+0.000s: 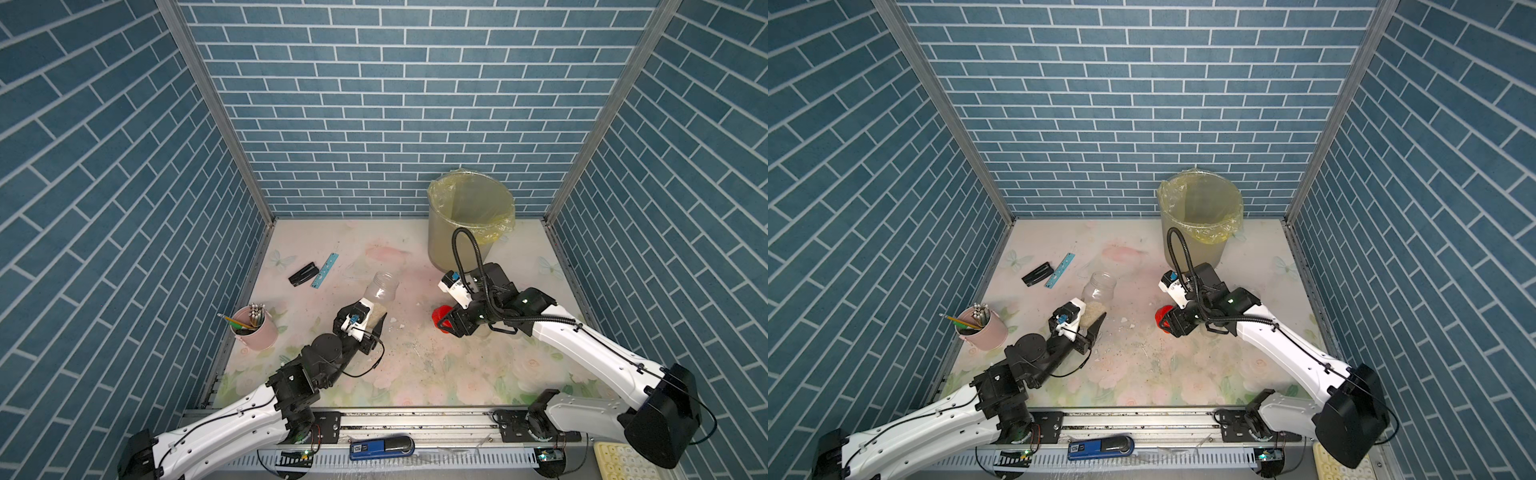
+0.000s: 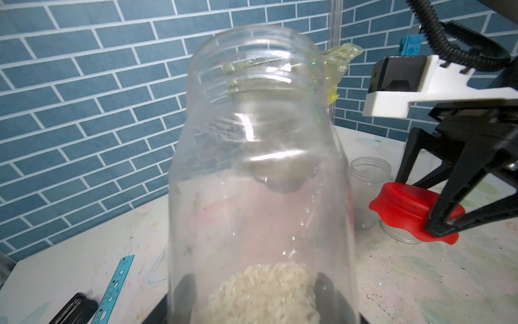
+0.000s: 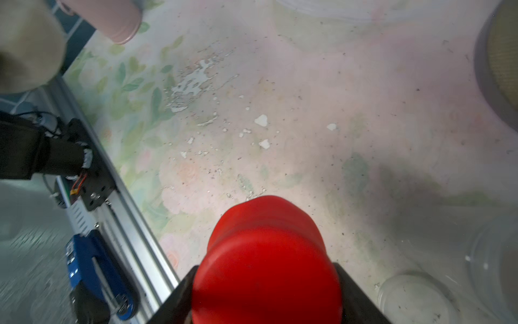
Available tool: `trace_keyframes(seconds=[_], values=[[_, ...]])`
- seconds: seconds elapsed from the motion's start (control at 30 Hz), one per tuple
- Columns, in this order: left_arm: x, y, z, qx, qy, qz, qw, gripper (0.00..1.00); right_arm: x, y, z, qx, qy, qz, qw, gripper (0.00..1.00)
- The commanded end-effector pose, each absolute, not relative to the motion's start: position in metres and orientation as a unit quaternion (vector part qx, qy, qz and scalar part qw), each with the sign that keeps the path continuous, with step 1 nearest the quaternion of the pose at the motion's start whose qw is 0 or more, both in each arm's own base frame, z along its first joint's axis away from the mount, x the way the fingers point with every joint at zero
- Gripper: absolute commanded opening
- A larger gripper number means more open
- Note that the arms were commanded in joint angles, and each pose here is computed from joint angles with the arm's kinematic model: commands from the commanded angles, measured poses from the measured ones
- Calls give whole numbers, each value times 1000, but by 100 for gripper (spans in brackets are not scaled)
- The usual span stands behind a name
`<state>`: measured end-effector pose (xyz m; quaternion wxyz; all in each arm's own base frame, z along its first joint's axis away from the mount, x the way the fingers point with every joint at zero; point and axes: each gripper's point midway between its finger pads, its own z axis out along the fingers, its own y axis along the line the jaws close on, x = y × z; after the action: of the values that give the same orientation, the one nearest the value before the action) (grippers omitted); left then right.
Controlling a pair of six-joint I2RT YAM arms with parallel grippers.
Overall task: Empty moldy rice from jars
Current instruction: Place the lid at the center of the board.
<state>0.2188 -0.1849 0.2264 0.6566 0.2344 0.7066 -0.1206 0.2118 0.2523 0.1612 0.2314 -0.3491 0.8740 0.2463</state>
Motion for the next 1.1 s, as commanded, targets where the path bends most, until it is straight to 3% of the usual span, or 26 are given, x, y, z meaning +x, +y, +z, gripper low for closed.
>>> trace_keyframes(seconds=[0.0, 0.3, 0.7, 1.07], values=[[223, -170, 224, 210, 712, -94, 663, 37, 245, 262, 147, -276, 901, 198, 271, 3], [214, -193, 223, 285, 699, -113, 646, 37, 265, 284, 88, -230, 937, 105, 242, 3], [190, -222, 237, 367, 657, -178, 634, 38, 258, 283, 36, -176, 966, 80, 171, 3], [194, -218, 237, 353, 659, -172, 641, 38, 255, 282, 37, -166, 972, 73, 151, 19]])
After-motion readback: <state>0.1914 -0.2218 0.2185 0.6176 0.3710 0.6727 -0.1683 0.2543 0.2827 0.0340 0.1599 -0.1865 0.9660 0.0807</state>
